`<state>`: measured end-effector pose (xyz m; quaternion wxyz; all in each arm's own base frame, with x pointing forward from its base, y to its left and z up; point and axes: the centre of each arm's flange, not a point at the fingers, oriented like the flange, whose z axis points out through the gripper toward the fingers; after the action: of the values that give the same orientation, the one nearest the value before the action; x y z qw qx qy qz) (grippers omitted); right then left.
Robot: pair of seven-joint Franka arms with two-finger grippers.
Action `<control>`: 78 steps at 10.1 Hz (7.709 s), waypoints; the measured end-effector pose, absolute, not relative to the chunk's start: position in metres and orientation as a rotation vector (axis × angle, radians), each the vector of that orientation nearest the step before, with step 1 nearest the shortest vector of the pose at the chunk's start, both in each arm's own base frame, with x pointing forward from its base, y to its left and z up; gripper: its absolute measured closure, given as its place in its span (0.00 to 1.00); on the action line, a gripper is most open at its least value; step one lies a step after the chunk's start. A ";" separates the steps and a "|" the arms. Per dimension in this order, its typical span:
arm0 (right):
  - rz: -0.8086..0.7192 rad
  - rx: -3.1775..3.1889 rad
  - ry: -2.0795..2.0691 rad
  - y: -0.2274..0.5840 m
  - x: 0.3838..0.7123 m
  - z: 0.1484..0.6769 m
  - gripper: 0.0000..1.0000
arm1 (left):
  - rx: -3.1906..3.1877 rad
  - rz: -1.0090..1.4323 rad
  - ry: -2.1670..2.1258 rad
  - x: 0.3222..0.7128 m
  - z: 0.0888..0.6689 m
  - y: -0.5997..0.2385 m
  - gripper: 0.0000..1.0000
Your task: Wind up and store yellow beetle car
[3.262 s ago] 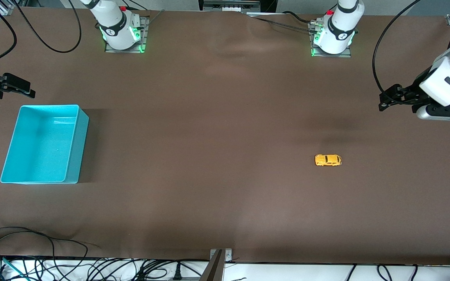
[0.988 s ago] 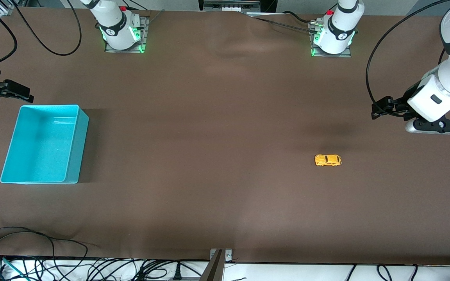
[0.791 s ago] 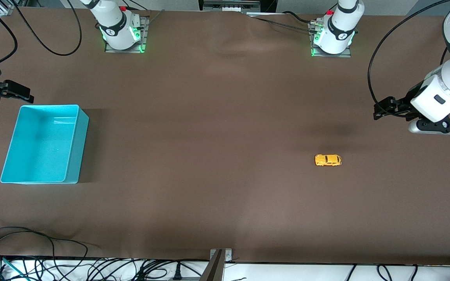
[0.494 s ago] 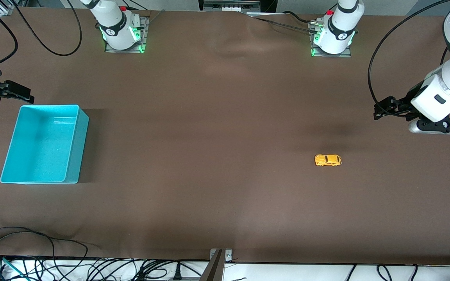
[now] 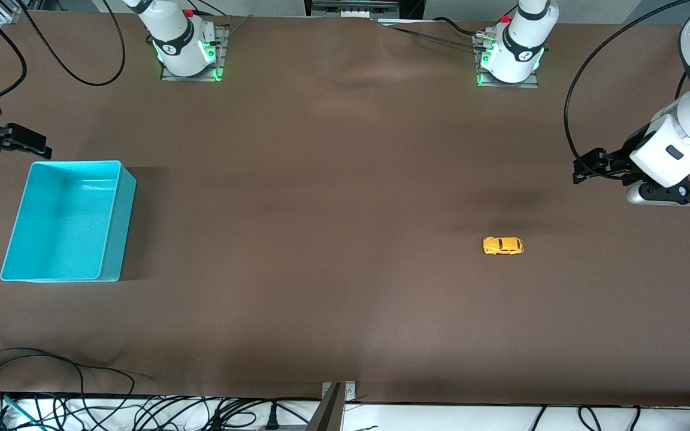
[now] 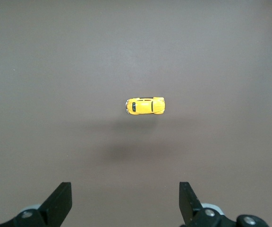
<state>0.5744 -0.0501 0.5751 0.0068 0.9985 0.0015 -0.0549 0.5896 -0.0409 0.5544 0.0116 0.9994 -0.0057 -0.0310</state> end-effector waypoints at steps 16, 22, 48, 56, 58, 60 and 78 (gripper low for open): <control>-0.186 3.123 0.010 -0.049 0.580 0.567 0.00 | 3.117 -0.096 -0.018 0.590 0.554 -0.041 0.00; -0.187 3.123 0.012 -0.049 0.580 0.568 0.00 | 3.117 -0.096 -0.018 0.590 0.554 -0.041 0.00; -0.257 3.121 0.023 -0.047 0.588 0.546 0.00 | 3.095 -0.106 -0.306 0.593 0.549 -0.041 0.00; -0.225 3.121 0.016 -0.049 0.589 0.557 0.00 | 2.757 -0.137 -1.347 0.657 0.420 -0.043 0.00; -0.222 3.121 0.016 -0.049 0.589 0.557 0.00 | 2.608 -0.095 -1.619 0.677 0.361 -0.046 0.00; -0.221 3.121 0.017 -0.049 0.589 0.557 0.00 | 2.470 -0.082 -1.815 0.686 0.307 -0.055 0.00; -0.223 3.121 0.021 -0.047 0.590 0.556 0.00 | 2.195 -0.042 -2.136 0.625 0.185 -0.075 0.55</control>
<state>0.5898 -0.0475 0.5557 0.0062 0.9974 0.0067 -0.0712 0.6248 -0.0750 0.1854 0.0392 0.7160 -0.6969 -0.0138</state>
